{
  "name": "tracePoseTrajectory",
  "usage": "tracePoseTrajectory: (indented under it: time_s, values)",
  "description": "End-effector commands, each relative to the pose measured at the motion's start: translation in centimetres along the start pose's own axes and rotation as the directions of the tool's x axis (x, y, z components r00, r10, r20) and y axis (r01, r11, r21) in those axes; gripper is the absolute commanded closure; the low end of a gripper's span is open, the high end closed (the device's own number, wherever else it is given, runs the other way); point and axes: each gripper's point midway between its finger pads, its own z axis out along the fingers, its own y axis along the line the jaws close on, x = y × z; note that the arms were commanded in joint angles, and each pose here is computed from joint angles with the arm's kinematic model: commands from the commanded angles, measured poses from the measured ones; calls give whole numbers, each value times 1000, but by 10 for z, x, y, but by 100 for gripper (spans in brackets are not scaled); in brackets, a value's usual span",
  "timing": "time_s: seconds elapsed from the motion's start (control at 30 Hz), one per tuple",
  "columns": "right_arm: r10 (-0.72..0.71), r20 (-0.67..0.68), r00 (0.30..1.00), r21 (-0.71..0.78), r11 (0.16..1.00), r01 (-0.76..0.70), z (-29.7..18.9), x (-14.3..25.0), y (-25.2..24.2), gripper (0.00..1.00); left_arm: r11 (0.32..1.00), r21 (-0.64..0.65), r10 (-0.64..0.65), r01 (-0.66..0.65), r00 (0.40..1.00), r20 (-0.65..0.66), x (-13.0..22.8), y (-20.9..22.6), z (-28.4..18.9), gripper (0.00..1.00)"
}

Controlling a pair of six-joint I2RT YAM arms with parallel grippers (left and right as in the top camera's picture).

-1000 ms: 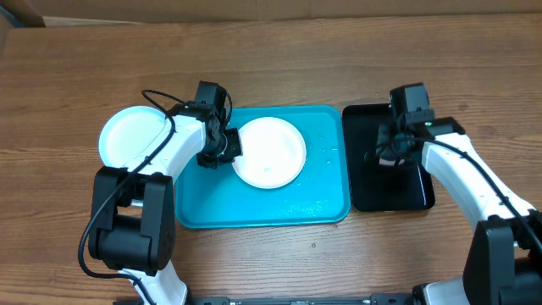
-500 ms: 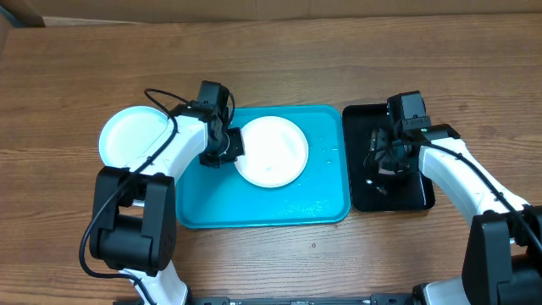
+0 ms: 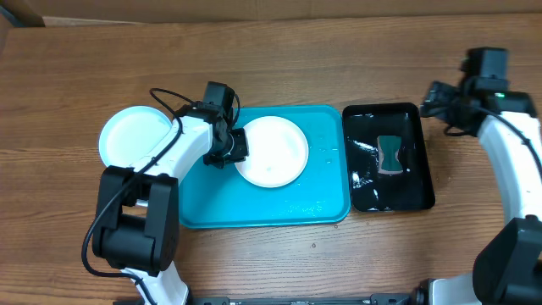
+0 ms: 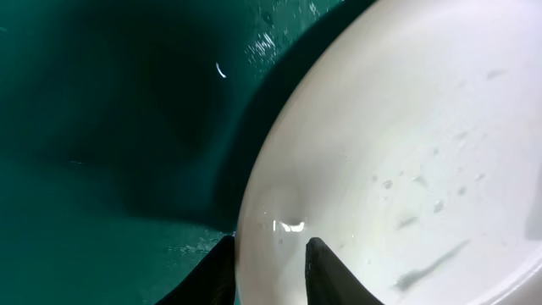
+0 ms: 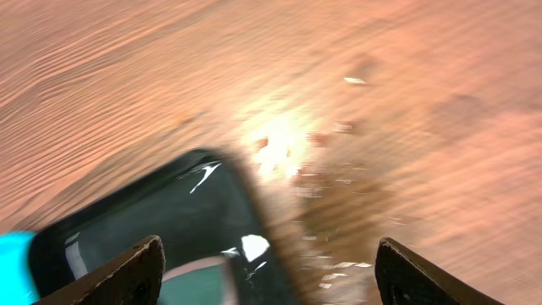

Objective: Clean dirty plates on tray and stack at the side
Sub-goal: 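Return the sponge to the black tray and release it with the right gripper, then lift the white plate with the left gripper and tilt it over the black tray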

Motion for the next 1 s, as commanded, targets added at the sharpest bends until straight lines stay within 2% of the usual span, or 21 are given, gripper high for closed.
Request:
tracePoseTrajectory:
  time_s: [0.0,0.03,0.07,0.1,0.33,0.43,0.53,0.63,0.97]
  values:
    - [89,-13,996,49,995,-88,0,-4,-38,18,1000,-25,11,-12,999,-47,10,3,18,74]
    - [110,-19,994,64,992,-109,0,-3,-48,13,999,-30,9,-11,998,-57,11,4,21,80]
    - [132,-26,991,77,989,-129,0,-2,-58,0,999,-33,8,-10,998,-66,13,5,24,91]
    - [150,-29,988,89,985,-147,-1,-1,-67,0,999,-36,6,-9,997,-76,14,6,27,96]
    - [222,-14,975,125,968,-219,-3,-5,-99,0,1000,-11,-5,4,998,-70,7,3,23,96]
    - [224,-14,974,125,967,-221,-3,-5,-100,0,997,79,6,-1,998,-62,-5,-10,15,96]
    - [224,-14,974,126,967,-221,-3,-5,-100,0,971,218,104,-92,994,-41,-16,-28,2,96]
    - [224,-14,974,126,967,-221,-3,-5,-100,0,940,314,147,-137,989,-9,-27,-40,-11,96]
    - [224,-14,974,126,967,-221,-3,-5,-100,0,875,436,195,-212,977,84,-50,-68,-38,96]
